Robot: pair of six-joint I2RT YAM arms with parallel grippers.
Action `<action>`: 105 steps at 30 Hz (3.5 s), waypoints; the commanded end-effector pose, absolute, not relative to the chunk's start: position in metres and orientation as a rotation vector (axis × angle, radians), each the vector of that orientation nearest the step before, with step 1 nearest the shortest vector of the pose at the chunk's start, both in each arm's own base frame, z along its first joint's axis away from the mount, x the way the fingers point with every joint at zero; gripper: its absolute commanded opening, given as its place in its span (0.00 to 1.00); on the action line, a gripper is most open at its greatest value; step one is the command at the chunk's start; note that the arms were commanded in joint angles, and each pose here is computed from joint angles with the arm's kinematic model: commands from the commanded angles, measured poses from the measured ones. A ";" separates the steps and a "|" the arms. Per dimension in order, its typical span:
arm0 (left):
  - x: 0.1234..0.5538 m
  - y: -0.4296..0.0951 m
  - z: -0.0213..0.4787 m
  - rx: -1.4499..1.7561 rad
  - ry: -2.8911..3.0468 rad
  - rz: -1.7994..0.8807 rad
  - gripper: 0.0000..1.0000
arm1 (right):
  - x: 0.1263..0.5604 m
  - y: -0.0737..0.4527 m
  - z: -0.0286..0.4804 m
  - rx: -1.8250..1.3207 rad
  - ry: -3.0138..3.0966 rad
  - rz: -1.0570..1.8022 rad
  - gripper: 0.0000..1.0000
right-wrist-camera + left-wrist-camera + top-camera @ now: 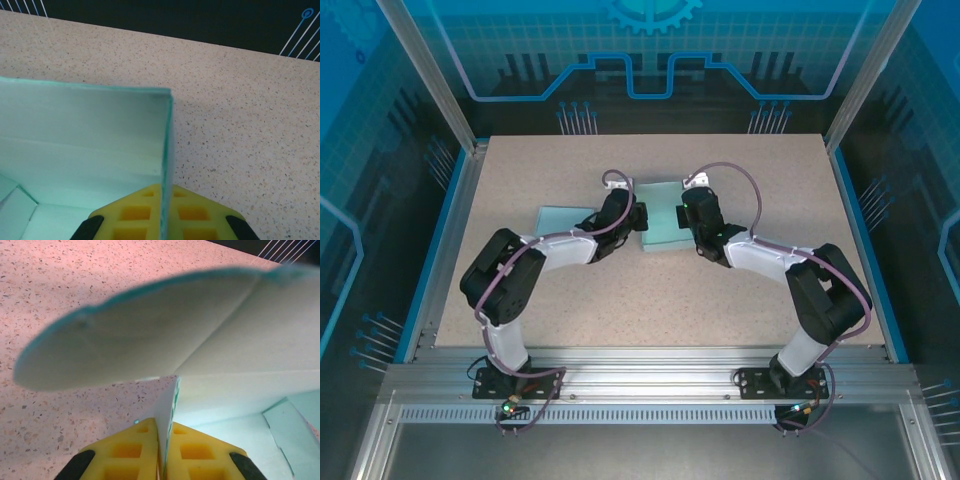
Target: Fold the paper box
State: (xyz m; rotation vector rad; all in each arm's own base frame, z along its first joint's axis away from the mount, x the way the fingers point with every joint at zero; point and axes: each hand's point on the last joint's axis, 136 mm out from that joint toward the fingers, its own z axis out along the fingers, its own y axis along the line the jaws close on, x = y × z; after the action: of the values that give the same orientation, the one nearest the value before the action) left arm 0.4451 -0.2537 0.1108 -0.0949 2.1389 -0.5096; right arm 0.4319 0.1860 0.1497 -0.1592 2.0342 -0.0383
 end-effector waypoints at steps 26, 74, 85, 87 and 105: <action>0.365 -0.354 0.112 0.090 2.087 -0.908 0.14 | 0.379 0.230 0.115 -0.322 2.025 0.205 0.00; 0.285 -0.272 0.084 0.151 2.080 -0.826 0.92 | 0.332 0.174 0.049 -0.197 2.133 0.062 0.00; 0.277 -0.213 0.149 0.038 1.918 -0.663 0.91 | 0.327 0.178 0.052 -0.243 2.128 0.021 0.00; 0.279 -0.198 0.177 0.016 1.861 -0.599 0.86 | 0.325 0.180 0.052 -0.259 2.127 0.014 0.00; 0.369 -0.290 0.252 0.334 2.042 -0.903 0.57 | 0.320 0.181 0.050 -0.308 2.115 -0.056 0.00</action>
State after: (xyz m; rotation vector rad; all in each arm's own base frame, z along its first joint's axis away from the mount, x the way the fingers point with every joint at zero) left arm 0.3729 -0.2687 0.2743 0.2402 1.9474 -0.8069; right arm 0.3453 0.1904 0.0981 -0.1666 1.9636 0.0614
